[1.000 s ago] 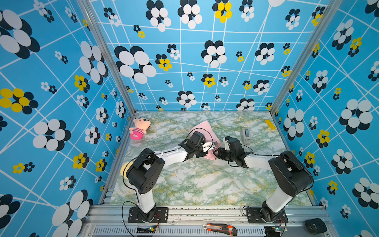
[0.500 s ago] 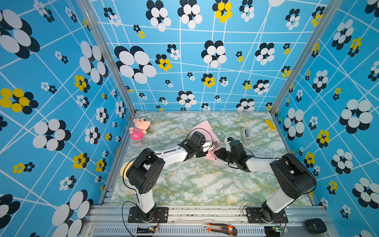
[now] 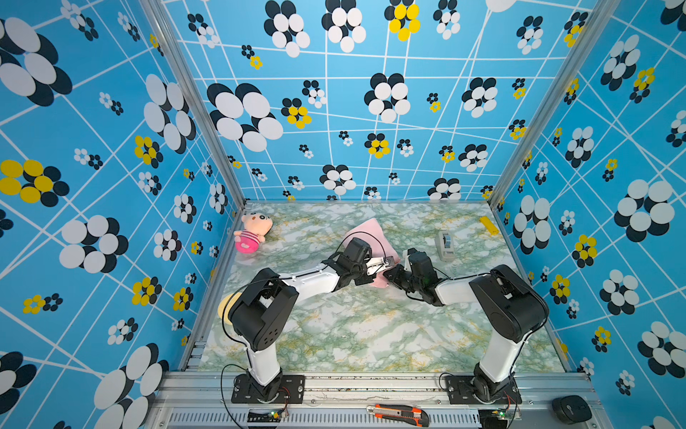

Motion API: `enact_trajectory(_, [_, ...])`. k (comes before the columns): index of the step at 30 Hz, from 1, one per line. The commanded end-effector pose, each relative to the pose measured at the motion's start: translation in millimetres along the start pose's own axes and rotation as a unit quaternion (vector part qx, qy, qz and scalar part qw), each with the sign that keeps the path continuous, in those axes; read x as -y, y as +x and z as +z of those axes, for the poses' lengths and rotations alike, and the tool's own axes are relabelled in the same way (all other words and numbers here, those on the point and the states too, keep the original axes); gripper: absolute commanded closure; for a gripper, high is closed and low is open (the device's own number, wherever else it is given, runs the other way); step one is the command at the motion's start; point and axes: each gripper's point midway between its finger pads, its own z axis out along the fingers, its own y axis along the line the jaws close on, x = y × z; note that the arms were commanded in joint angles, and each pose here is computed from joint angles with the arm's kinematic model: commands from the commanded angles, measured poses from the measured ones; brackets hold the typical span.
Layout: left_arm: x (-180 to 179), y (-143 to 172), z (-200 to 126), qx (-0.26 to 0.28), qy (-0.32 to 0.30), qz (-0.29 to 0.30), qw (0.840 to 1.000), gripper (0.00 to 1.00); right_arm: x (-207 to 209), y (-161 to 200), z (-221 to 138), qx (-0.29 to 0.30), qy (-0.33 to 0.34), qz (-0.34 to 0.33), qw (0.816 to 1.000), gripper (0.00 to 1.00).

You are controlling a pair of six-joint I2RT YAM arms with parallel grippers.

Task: Wrap a gift box in wrapping paper
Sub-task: Fold the wrapping paper for the gift box.

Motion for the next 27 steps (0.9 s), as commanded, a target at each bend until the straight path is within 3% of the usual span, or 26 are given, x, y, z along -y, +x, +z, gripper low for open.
enact_trajectory(1, [49.6, 24.9, 11.2, -0.038, 0.088, -0.012, 0.995, 0.62, -14.4, -15.3, 6.2, 0.033, -0.019, 0.007, 0.999, 0.86])
enact_trajectory(7, [49.9, 24.0, 11.1, -0.038, 0.088, -0.013, 0.995, 0.61, -1.7, -13.3, 6.5, 0.036, 0.006, 0.017, 0.999, 0.85])
enact_trajectory(11, [43.8, 20.6, 11.4, -0.036, 0.078, -0.018, 0.996, 0.58, 0.1, -2.8, -5.2, 0.026, -0.001, 0.015, 1.0, 0.79])
enact_trajectory(12, [42.0, 18.7, 11.4, -0.035, 0.075, -0.02, 0.996, 0.52, -0.3, -1.2, -9.2, 0.026, -0.003, 0.015, 1.0, 0.76])
enact_trajectory(20, [26.1, 8.3, 12.6, -0.05, 0.038, -0.024, 0.998, 0.36, -13.3, -2.8, -42.2, 0.044, -0.021, 0.004, 0.999, 0.67])
enact_trajectory(23, [24.1, 7.9, 14.2, -0.063, 0.024, -0.021, 0.998, 0.31, -1.9, -1.8, -54.3, 0.047, 0.005, 0.025, 0.999, 0.65])
enact_trajectory(27, [23.6, 15.4, 19.6, -0.077, 0.014, -0.03, 0.997, 0.35, 32.3, 7.2, -67.6, 0.039, 0.066, 0.086, 0.993, 0.62])
